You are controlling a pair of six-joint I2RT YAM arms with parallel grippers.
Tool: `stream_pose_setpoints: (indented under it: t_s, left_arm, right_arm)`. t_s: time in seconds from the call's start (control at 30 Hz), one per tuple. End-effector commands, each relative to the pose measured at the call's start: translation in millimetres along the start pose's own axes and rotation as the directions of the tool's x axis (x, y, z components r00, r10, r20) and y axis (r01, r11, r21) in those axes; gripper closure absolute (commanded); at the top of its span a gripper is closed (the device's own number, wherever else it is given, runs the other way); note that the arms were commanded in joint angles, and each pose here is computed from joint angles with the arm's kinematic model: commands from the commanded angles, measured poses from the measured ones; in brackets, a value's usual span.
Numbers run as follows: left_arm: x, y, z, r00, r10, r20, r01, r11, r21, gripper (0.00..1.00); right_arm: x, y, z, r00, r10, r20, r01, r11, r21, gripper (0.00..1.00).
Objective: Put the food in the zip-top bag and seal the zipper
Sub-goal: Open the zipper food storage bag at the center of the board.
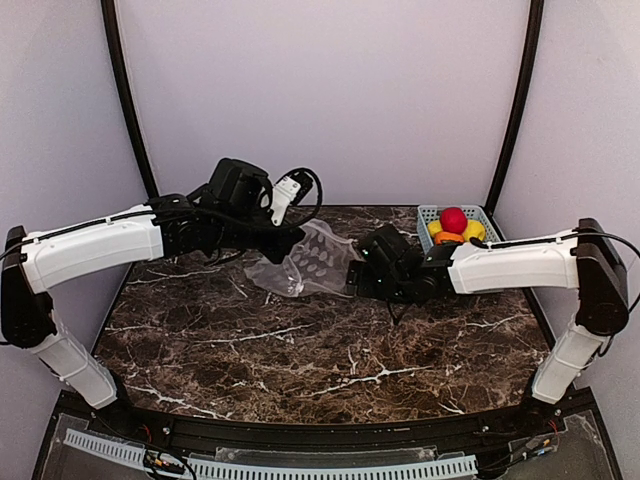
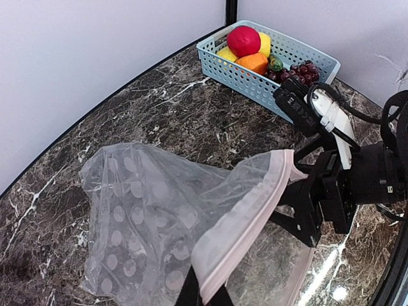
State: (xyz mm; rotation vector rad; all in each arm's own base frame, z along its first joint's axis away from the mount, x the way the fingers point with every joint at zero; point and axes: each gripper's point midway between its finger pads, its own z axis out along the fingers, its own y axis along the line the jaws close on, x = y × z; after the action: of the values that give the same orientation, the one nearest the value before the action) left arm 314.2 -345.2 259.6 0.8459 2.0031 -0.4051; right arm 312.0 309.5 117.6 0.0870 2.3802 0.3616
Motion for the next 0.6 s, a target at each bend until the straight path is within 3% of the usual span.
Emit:
stream_pose_setpoints:
  t_s: [0.0,0.3,0.43,0.57]
  left_arm:
    - [3,-4,5,1.0,-0.018,-0.008,0.019,0.999,0.035,0.99]
    - [11,-2,15,0.999,-0.003,-0.052,0.004,1.0,0.02,0.99]
    - [10,0,14,0.998,0.007,-0.058,-0.006,1.0,0.009,0.99]
    - [6,5,10,0.998,0.008,-0.057,-0.009,1.0,-0.009,0.99]
  right_arm:
    - [-12,33,-14,0.993,-0.118,0.016,0.119,0.978,-0.174,0.05]
    - [-17,79,-78,0.97,-0.221,0.104,0.243,0.83,-0.503,0.03]
    - [-21,80,-104,0.959,-0.242,0.148,0.283,0.785,-0.551,0.03]
    - [-30,59,-124,0.95,-0.26,0.173,0.312,0.81,-0.497,0.04]
